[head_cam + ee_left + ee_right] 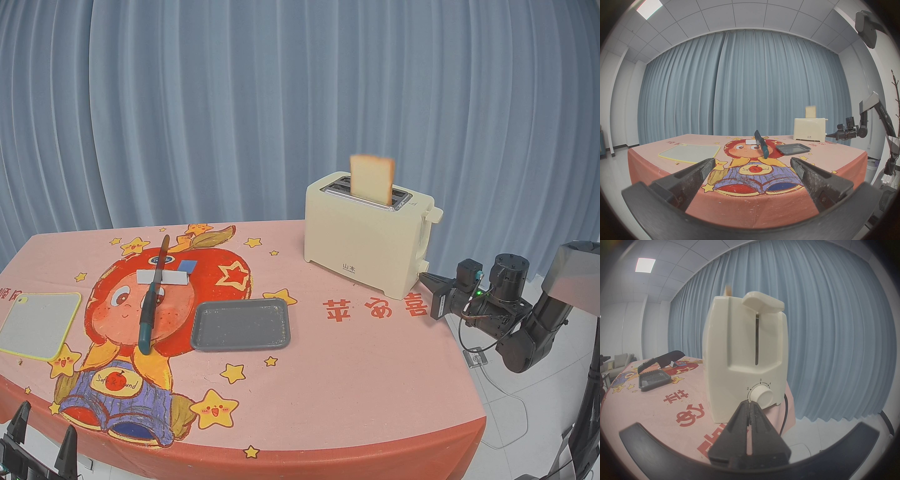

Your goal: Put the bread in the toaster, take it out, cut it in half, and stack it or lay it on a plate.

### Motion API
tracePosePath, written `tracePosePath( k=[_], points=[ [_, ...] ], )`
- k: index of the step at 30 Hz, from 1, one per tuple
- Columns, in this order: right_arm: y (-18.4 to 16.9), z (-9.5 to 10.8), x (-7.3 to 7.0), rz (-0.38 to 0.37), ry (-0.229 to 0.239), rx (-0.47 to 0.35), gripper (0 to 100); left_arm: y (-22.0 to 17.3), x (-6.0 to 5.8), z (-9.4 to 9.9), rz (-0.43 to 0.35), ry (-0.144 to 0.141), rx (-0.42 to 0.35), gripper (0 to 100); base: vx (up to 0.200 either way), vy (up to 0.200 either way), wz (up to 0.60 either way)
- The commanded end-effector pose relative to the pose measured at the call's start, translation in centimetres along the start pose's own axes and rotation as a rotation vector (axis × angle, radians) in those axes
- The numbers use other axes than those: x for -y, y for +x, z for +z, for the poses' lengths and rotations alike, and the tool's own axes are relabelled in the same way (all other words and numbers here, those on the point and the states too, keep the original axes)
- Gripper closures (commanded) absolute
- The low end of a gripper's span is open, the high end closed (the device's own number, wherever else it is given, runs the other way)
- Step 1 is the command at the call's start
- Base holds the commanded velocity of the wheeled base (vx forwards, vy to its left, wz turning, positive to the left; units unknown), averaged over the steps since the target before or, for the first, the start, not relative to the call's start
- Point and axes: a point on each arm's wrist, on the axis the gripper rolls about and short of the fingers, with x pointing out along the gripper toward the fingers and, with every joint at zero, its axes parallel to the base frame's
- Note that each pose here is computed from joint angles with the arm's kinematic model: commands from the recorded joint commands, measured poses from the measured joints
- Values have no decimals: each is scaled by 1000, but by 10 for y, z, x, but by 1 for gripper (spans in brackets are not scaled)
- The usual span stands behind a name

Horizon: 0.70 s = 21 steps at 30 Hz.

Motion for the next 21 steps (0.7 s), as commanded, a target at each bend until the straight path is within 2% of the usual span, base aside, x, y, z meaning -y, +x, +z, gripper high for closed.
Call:
tracePosePath(
  k=[1,21],
  points=[
    [0,-1,-1,1,-2,-3,100,0,0,-5,0,-1,-3,0,0,0,0],
    [-2,5,-1,2,-7,19,100,0,0,-5,0,1,-3,0,0,0,0]
  ],
)
